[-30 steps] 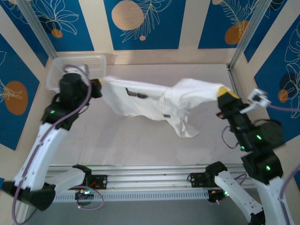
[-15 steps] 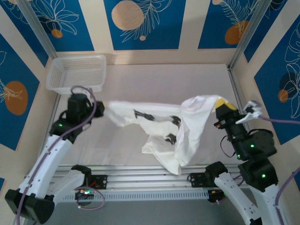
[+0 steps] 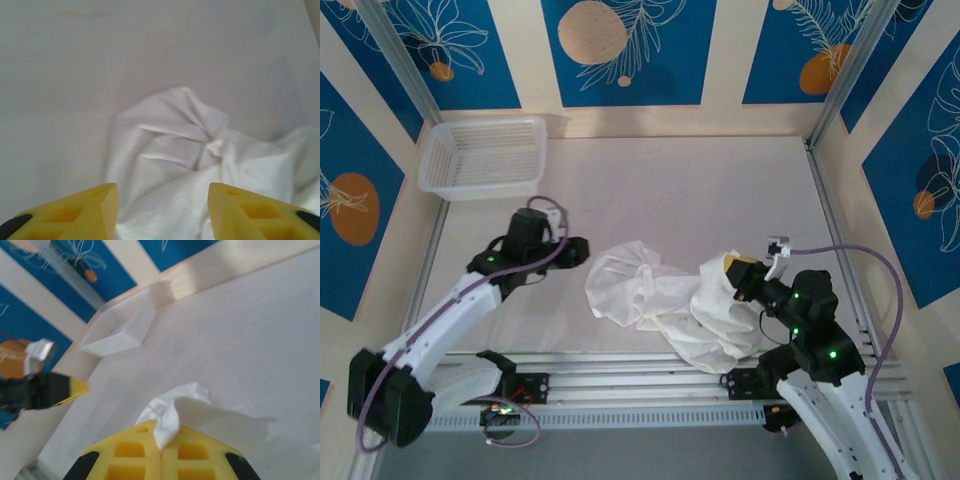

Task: Fold the inside-out t-shirt

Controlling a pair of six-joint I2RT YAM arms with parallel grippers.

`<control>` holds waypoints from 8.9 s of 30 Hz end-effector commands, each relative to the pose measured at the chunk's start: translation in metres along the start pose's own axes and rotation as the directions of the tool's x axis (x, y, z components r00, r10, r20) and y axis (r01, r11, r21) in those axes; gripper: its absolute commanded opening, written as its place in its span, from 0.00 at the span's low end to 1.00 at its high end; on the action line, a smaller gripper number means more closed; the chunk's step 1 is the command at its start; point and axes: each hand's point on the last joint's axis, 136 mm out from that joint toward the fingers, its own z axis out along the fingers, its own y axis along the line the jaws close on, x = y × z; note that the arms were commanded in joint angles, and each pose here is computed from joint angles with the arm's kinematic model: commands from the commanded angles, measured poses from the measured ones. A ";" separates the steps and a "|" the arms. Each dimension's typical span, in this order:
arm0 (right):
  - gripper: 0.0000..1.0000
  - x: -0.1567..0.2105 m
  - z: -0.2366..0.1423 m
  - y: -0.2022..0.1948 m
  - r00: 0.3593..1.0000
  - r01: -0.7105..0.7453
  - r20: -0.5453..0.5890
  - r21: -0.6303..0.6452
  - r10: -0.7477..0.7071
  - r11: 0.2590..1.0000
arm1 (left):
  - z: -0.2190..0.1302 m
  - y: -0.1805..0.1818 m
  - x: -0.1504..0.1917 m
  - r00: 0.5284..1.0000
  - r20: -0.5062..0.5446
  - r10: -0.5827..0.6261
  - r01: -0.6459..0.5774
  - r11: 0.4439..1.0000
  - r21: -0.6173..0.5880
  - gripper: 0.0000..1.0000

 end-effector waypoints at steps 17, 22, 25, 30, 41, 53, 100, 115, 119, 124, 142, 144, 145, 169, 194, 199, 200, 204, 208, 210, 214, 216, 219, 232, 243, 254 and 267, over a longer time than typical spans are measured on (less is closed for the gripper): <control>0.00 -0.100 -0.013 0.165 0.977 0.116 -0.098 -0.509 -0.191 0.853 | 0.135 -0.010 0.059 0.933 -0.356 0.052 -0.088 0.992 -0.085 0.68; 0.00 -0.104 -0.013 0.146 0.984 0.135 -0.054 -0.409 -0.172 0.902 | 0.137 0.019 0.057 0.937 -0.349 -0.024 -0.056 0.974 -0.217 0.00; 0.00 -0.106 -0.013 0.130 0.986 0.150 -0.021 -0.342 -0.167 0.928 | 0.105 0.040 0.026 0.970 -0.228 -0.085 0.021 0.962 -0.271 0.00; 0.00 -0.081 0.010 0.082 0.992 0.074 -0.080 -0.242 -0.096 0.967 | 0.010 0.089 -0.024 0.987 0.069 -0.142 0.158 0.905 -0.396 0.00; 0.48 0.058 0.033 -0.113 0.880 -0.417 -0.069 0.361 0.470 0.834 | -0.040 0.124 -0.008 0.959 0.228 -0.169 0.266 0.813 -0.517 0.17; 0.51 0.070 0.078 -0.063 0.894 -0.090 -0.342 0.495 0.289 0.864 | 0.002 0.014 -0.019 0.992 0.108 0.070 -0.040 0.965 -0.260 0.49; 0.27 0.154 0.050 -0.069 0.872 -0.219 -0.326 0.408 0.366 0.886 | 0.004 0.032 -0.014 0.993 0.096 0.070 -0.033 0.937 -0.347 0.54; 0.45 0.147 0.074 -0.044 0.840 -0.067 -0.407 0.577 0.358 0.814 | 0.008 0.031 -0.013 0.995 0.084 0.062 -0.029 0.939 -0.343 0.54; 0.51 0.153 0.084 -0.048 0.847 0.012 -0.419 0.632 0.328 0.775 | 0.008 0.033 -0.014 0.994 0.083 0.074 -0.040 0.934 -0.354 0.55; 0.47 0.155 0.089 -0.056 0.850 0.065 -0.435 0.647 0.298 0.760 | 0.007 0.035 -0.012 0.993 0.079 0.085 -0.051 0.931 -0.362 0.54; 0.00 0.123 0.112 0.012 0.898 0.076 -0.434 0.317 0.074 0.945 | 0.010 0.040 -0.007 0.994 0.070 0.086 -0.055 0.929 -0.365 0.54; 0.00 0.131 0.116 0.056 0.881 0.093 -0.469 0.039 -0.064 0.995 | 0.011 0.038 -0.008 0.994 0.072 0.085 -0.054 0.932 -0.359 0.54; 0.00 0.141 0.114 0.073 0.864 0.096 -0.489 -0.080 -0.123 0.992 | 0.011 0.038 -0.009 0.994 0.073 0.083 -0.052 0.933 -0.357 0.54; 0.34 0.213 0.093 0.036 0.574 0.456 -0.802 0.145 -0.166 0.878 | 0.016 0.030 -0.001 0.995 0.036 0.098 -0.083 0.950 -0.300 0.53; 0.39 0.150 0.055 -0.002 0.773 -0.041 -0.616 0.191 0.152 0.981 | -0.021 -0.090 0.147 -0.222 0.133 0.966 -0.890 -0.257 0.377 0.80; 0.40 0.148 0.056 0.001 0.778 -0.050 -0.610 0.184 0.153 0.982 | 0.026 -0.081 0.169 -0.241 0.130 0.962 -0.875 -0.273 0.399 0.64; 0.40 0.149 0.056 0.001 0.776 -0.052 -0.612 0.183 0.155 0.982 | 0.035 -0.081 0.165 -0.242 0.116 0.963 -0.887 -0.268 0.376 0.64; 0.40 0.153 0.056 0.000 0.770 -0.058 -0.618 0.176 0.156 0.983 | 0.054 -0.088 0.155 -0.232 0.125 0.965 -0.917 -0.259 0.302 0.50; 0.40 0.156 0.054 -0.004 0.771 -0.058 -0.617 0.177 0.157 0.983 | 0.065 -0.089 0.159 -0.213 0.111 0.971 -0.914 -0.239 0.328 0.47; 0.40 0.157 0.052 -0.006 0.773 -0.063 -0.613 0.180 0.162 0.982 | 0.066 -0.093 0.159 -0.200 0.125 0.972 -0.916 -0.231 0.329 0.46; 0.40 0.157 0.049 -0.009 0.777 -0.070 -0.606 0.183 0.168 0.981 | 0.060 -0.095 0.158 -0.214 0.135 0.967 -0.907 -0.248 0.341 0.47; 0.40 0.157 0.049 -0.010 0.780 -0.072 -0.602 0.186 0.171 0.980 | 0.055 -0.097 0.157 -0.215 0.142 0.966 -0.904 -0.252 0.345 0.49; 0.40 0.156 0.050 -0.011 0.781 -0.076 -0.599 0.189 0.176 0.979 | 0.048 -0.103 0.155 -0.203 0.170 0.964 -0.907 -0.251 0.338 0.52; 0.40 0.155 0.052 -0.008 0.777 -0.086 -0.601 0.190 0.186 0.978 | 0.065 -0.092 0.160 -0.224 0.117 0.967 -0.903 -0.252 0.349 0.37; 0.51 0.163 0.068 -0.009 0.782 -0.140 -0.581 0.187 0.224 0.972 | 0.042 -0.111 0.137 0.035 0.128 0.991 -0.933 -0.013 0.361 0.00; 0.19 0.203 0.115 -0.017 0.733 -0.125 -0.614 0.302 0.293 0.945 | 0.030 -0.103 0.106 0.301 0.050 0.952 -0.920 0.276 0.277 0.00; 0.22 0.177 0.085 -0.058 0.825 -0.061 -0.506 0.363 0.252 0.930 | 0.030 -0.071 0.074 0.585 -0.005 0.811 -0.794 0.574 0.198 0.01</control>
